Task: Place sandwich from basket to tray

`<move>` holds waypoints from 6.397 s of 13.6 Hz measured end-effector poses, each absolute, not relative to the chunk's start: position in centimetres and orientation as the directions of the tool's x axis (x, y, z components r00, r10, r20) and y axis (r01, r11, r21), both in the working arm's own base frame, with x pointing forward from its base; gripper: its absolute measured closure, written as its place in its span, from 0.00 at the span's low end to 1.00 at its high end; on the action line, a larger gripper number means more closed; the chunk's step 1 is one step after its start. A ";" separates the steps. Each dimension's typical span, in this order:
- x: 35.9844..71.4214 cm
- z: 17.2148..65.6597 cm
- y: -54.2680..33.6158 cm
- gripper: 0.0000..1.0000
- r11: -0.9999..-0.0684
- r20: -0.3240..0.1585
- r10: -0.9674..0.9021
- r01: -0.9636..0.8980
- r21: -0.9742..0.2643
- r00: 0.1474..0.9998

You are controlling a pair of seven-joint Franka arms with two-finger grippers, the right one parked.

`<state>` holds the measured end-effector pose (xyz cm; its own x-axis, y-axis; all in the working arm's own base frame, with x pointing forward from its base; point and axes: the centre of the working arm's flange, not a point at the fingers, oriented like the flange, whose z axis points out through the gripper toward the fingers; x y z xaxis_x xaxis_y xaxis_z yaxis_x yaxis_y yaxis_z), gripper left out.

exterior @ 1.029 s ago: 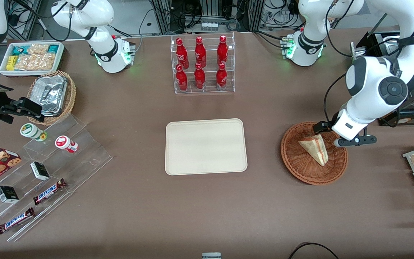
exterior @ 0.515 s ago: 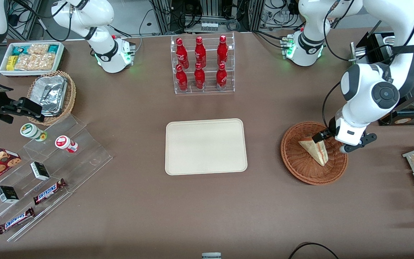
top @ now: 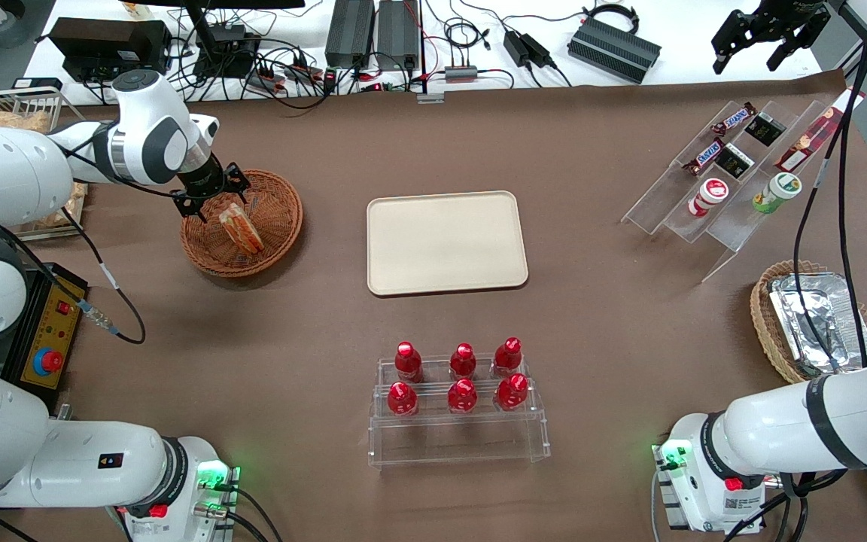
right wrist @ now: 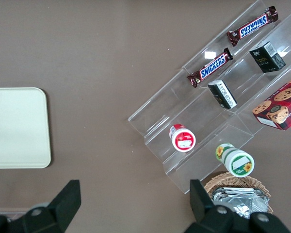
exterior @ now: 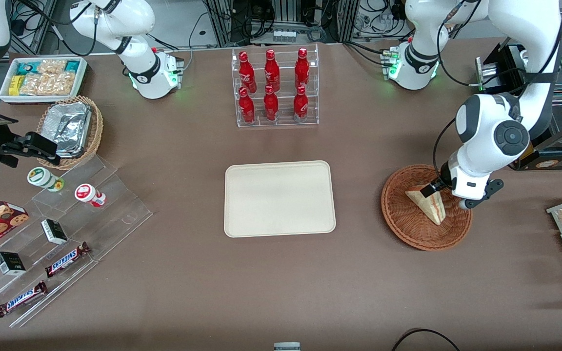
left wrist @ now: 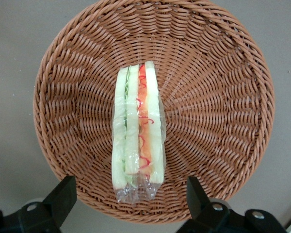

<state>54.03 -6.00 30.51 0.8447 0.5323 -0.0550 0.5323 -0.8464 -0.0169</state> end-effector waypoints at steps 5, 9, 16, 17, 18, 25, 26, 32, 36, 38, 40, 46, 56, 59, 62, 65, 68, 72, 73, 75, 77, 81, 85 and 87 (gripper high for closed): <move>54.3 28.1 -6.0 0.00 -0.827 -0.058 0.561 0.561 -0.017 0.826; 54.2 26.0 -6.0 0.00 -0.814 -0.064 0.581 0.581 -0.021 0.811; 54.0 25.3 -6.0 0.53 -0.806 -0.075 0.591 0.591 -0.031 0.803; 54.0 25.5 -6.0 0.60 -0.806 -0.074 0.591 0.591 -0.031 0.803; 54.0 25.8 -6.0 0.66 -0.806 -0.073 0.591 0.591 -0.030 0.803; 56.3 33.3 -10.7 0.85 -0.858 -0.118 0.514 0.508 -0.074 0.850; 56.4 34.2 -12.5 0.85 -0.873 -0.119 0.488 0.482 -0.074 0.865; 54.2 34.4 -24.5 0.85 -0.956 -0.116 0.291 0.285 -0.062 0.950; 53.1 33.9 -32.3 0.85 -0.983 -0.108 0.184 0.180 -0.044 0.977; 52.8 33.1 -35.6 0.85 -0.986 -0.107 0.166 0.163 -0.040 0.980; 52.3 32.1 -39.2 0.85 -0.988 -0.106 0.156 0.153 -0.035 0.982; 50.4 29.2 -48.7 0.85 -0.982 -0.097 0.187 0.186 -0.019 0.978; 49.2 25.3 -55.4 0.85 -0.985 -0.122 0.173 0.169 -0.042 0.977; 49.5 25.2 -55.4 0.85 -0.984 -0.125 0.176 0.171 -0.050 0.976; 49.5 24.7 -55.4 0.85 -0.981 -0.127 0.191 0.185 -0.057 0.973; 49.5 23.8 -55.4 0.85 -0.975 -0.130 0.218 0.211 -0.066 0.967; 49.5 23.7 -55.4 0.69 -0.973 -0.129 0.230 0.223 -0.067 0.965; 50.1 25.0 -55.7 0.29 -0.972 -0.115 0.232 0.229 -0.045 0.966; 50.3 26.0 -55.8 0.18 -0.973 -0.107 0.233 0.230 -0.034 0.967; 50.6 28.3 -55.8 0.00 -0.972 -0.091 0.233 0.233 -0.014 0.968; 50.8 30.5 -55.7 0.00 -0.972 -0.079 0.234 0.235 0.001 0.969; 51.3 34.7 -54.0 0.00 -0.972 -0.085 0.237 0.236 -0.021 0.968; 52.7 40.9 -50.8 0.00 -0.973 -0.070 0.229 0.229 -0.008 0.971; 54.4 43.0 -47.2 0.00 -0.980 -0.075 0.201 0.201 -0.012 0.977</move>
<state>54.35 -47.15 42.98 0.9767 0.2009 -0.0755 0.2005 -0.9796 -0.0118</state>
